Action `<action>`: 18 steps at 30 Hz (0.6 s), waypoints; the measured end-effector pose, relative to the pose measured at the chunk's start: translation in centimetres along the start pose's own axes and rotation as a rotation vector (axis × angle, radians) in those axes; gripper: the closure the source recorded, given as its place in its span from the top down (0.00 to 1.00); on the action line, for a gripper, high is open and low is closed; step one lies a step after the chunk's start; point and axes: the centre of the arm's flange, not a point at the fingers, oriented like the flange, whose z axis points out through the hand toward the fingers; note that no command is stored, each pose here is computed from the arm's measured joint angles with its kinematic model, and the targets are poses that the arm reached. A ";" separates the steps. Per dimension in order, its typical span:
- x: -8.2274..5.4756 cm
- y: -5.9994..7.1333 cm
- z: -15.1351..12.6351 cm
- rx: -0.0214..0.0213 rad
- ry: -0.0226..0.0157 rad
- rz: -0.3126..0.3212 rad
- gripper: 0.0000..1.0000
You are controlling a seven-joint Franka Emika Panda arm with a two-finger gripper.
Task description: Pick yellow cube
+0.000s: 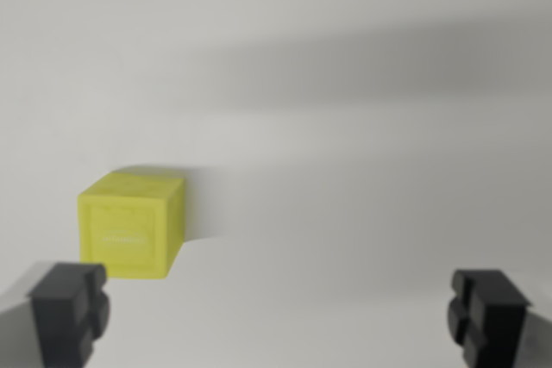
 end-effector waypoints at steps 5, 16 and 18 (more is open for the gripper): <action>-0.6 -0.1 0.8 -0.0017 -0.0022 0.003 1.00; -2.0 -0.5 2.6 -0.0054 -0.0072 0.009 1.00; -2.3 -0.5 2.9 -0.0060 -0.0081 0.010 1.00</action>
